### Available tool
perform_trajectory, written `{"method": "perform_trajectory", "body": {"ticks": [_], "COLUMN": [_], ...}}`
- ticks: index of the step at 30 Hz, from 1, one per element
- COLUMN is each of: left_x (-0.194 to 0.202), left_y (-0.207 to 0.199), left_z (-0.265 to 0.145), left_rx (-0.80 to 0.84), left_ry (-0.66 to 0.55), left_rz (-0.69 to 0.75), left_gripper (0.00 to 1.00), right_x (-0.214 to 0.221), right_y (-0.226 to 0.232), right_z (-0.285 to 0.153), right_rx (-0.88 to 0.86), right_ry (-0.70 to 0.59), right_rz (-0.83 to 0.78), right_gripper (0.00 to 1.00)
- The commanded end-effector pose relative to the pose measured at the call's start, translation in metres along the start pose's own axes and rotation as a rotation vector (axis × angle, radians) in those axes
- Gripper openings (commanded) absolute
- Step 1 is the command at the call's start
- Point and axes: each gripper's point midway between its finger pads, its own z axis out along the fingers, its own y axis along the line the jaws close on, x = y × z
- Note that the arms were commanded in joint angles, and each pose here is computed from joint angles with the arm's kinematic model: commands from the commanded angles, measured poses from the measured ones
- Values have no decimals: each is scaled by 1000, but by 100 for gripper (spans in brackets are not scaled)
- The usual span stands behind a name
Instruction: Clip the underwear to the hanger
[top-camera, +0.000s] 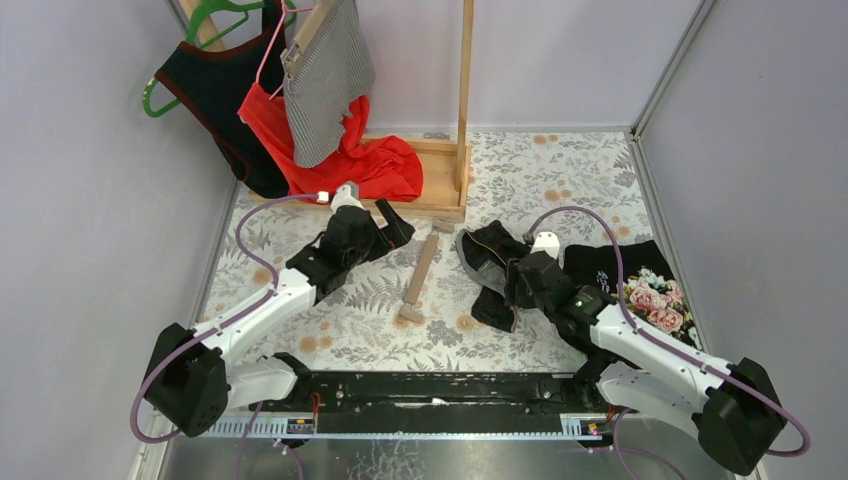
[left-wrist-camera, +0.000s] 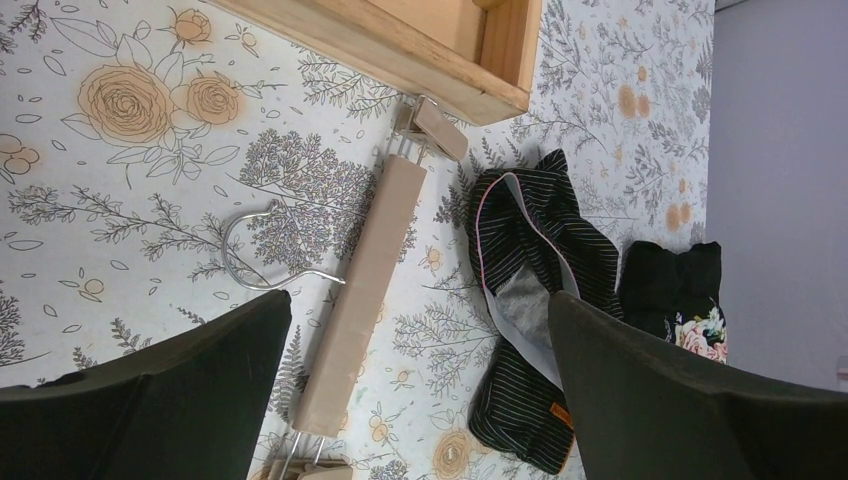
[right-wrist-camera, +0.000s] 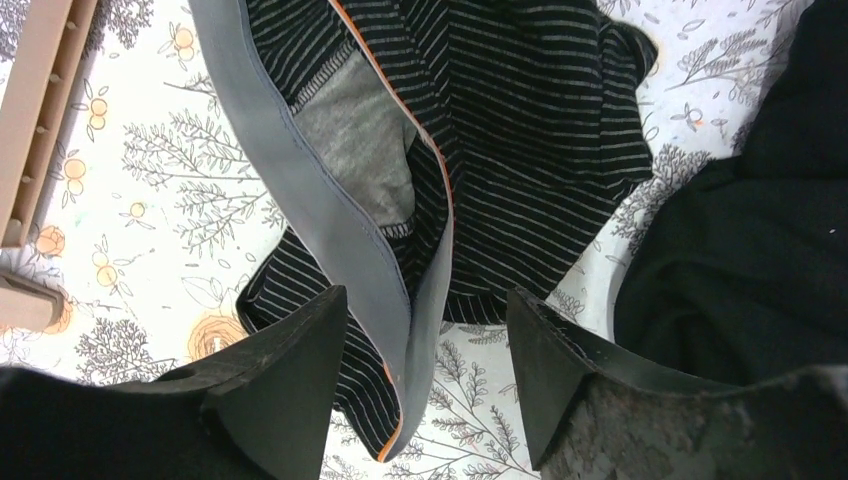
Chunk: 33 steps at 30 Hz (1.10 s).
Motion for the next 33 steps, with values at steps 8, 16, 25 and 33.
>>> {"method": "perform_trajectory", "body": {"ticks": [8,16,25,33], "left_x": [-9,-7,-12,-17], "left_y": [-5,-2,-2,-2], "left_z": [-3,-2,-1,12], "left_rx": [45,41,38,60], "left_ry": [-40,-37,-46,-9], "left_rz": [-18,-21,-25,-54], "left_gripper": [100,100,100,100], "right_x": [16,31,35,29], "right_y": [21,13,12,12], "right_z": [-5,4,17,17], "right_rx": [-149,-115,-85,-77], "right_ry": [26,56,68,59], "right_rz": [47,34,23,5], "right_gripper": [70,65,53,2]}}
